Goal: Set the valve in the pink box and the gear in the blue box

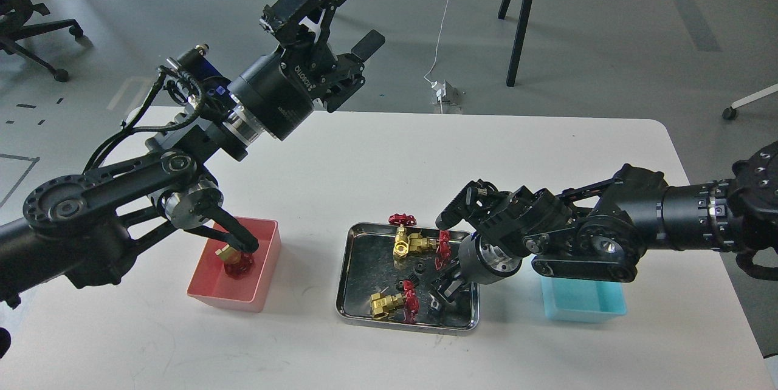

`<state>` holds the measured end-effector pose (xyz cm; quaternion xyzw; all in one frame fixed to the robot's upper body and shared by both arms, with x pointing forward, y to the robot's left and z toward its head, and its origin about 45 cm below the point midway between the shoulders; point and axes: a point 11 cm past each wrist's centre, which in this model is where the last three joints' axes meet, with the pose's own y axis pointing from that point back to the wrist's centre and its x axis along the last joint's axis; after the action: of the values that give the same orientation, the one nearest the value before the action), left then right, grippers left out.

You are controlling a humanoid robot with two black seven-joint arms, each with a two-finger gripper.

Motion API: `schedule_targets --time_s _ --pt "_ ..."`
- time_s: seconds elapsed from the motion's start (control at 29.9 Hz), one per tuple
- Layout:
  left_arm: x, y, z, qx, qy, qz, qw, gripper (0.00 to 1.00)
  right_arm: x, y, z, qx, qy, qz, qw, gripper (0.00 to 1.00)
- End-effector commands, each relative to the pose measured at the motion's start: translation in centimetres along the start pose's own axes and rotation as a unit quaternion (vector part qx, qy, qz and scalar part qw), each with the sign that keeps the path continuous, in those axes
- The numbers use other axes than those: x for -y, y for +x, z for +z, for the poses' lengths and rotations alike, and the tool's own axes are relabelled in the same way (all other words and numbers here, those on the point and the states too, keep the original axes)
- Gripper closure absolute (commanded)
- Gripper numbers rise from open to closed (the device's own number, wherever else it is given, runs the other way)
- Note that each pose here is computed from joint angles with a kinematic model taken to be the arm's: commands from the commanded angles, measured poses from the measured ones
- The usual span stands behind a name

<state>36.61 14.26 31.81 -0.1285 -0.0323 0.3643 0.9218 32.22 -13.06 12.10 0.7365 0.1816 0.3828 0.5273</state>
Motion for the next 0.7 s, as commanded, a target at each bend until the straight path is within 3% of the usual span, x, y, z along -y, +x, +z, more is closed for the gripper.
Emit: schedule_targets --time_s 0.0,0.23,0.37,0.53,0.67 --pt "0.3 -0.3 -0.3 -0.005 -0.001 -0.001 1.0 0.08 -3.3 0.9 1.4 0.028 0.001 0.033 0.999 0.9" --pt "1.1 -1.1 -0.9 -0.018 -0.004 -0.005 1.0 0.08 -11.6 -1.6 7.4 0.114 -0.045 0.1 0.987 0.91" --pt "1.3 -1.4 -1.0 -0.021 -0.005 -0.008 1.0 0.08 -14.9 -6.4 9.6 0.169 -0.072 0.101 0.978 0.91" --pt "1.5 -1.8 -1.1 -0.027 -0.007 -0.011 1.0 0.08 -13.6 -12.7 9.4 0.222 -0.069 0.063 0.971 0.91" --pt "1.6 -2.1 -1.3 -0.029 -0.006 -0.014 0.999 0.08 -12.9 -13.3 9.2 0.23 -0.065 0.072 0.968 0.85"
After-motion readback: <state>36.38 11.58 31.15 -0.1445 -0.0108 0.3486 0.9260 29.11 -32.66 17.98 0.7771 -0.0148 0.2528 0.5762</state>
